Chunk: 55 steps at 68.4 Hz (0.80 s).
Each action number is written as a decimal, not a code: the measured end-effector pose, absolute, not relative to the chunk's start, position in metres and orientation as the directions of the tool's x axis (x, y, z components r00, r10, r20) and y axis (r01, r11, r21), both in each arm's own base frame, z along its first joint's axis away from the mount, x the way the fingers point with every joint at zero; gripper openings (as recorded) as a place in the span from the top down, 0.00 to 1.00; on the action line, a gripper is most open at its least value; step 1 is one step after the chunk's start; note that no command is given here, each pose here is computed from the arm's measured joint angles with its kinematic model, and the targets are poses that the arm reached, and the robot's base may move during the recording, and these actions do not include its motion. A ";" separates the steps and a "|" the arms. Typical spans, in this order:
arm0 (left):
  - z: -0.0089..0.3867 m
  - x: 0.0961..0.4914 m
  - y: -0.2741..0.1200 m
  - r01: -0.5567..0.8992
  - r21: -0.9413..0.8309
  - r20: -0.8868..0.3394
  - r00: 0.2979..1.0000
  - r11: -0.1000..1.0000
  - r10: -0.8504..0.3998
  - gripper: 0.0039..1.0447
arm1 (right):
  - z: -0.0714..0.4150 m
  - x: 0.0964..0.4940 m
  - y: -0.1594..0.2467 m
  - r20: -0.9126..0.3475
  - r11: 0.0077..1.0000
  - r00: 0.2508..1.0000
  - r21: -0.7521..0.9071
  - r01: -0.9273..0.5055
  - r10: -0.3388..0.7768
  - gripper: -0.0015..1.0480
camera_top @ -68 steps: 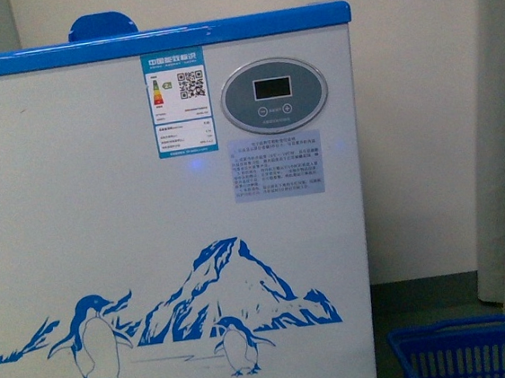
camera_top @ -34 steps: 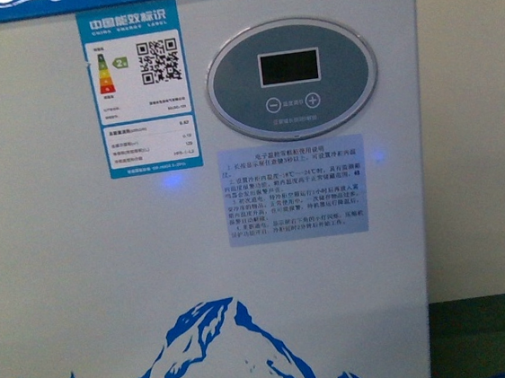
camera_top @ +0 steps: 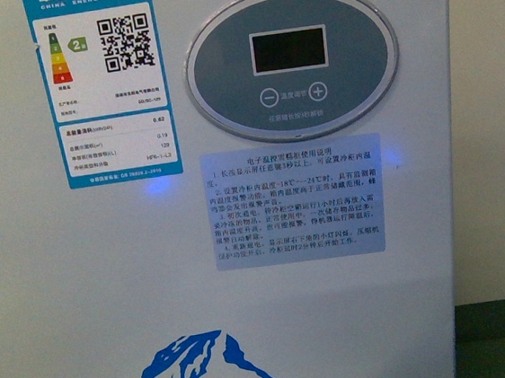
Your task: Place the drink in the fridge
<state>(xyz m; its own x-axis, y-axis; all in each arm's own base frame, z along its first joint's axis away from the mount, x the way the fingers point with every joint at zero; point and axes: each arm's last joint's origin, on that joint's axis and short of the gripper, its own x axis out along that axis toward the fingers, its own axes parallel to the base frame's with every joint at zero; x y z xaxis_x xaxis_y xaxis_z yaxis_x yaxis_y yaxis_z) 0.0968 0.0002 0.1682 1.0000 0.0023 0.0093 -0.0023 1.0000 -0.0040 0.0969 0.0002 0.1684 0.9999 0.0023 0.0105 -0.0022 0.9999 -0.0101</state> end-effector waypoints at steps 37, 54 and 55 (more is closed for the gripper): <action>0.168 0.097 0.000 -0.002 -0.004 0.009 1.000 1.000 0.002 0.08 | 0.162 0.213 -0.079 -0.563 0.929 0.768 0.001 0.370 -0.305 0.07; 0.168 0.097 0.000 -0.002 -0.004 0.009 1.000 1.000 0.002 0.08 | 0.072 0.269 -0.101 -0.717 0.927 0.609 -0.143 0.346 -0.338 0.07; 0.168 0.097 0.000 -0.002 -0.004 0.009 1.000 1.000 0.002 0.08 | 0.063 0.272 -0.102 -0.725 0.926 0.596 -0.160 0.341 -0.345 0.07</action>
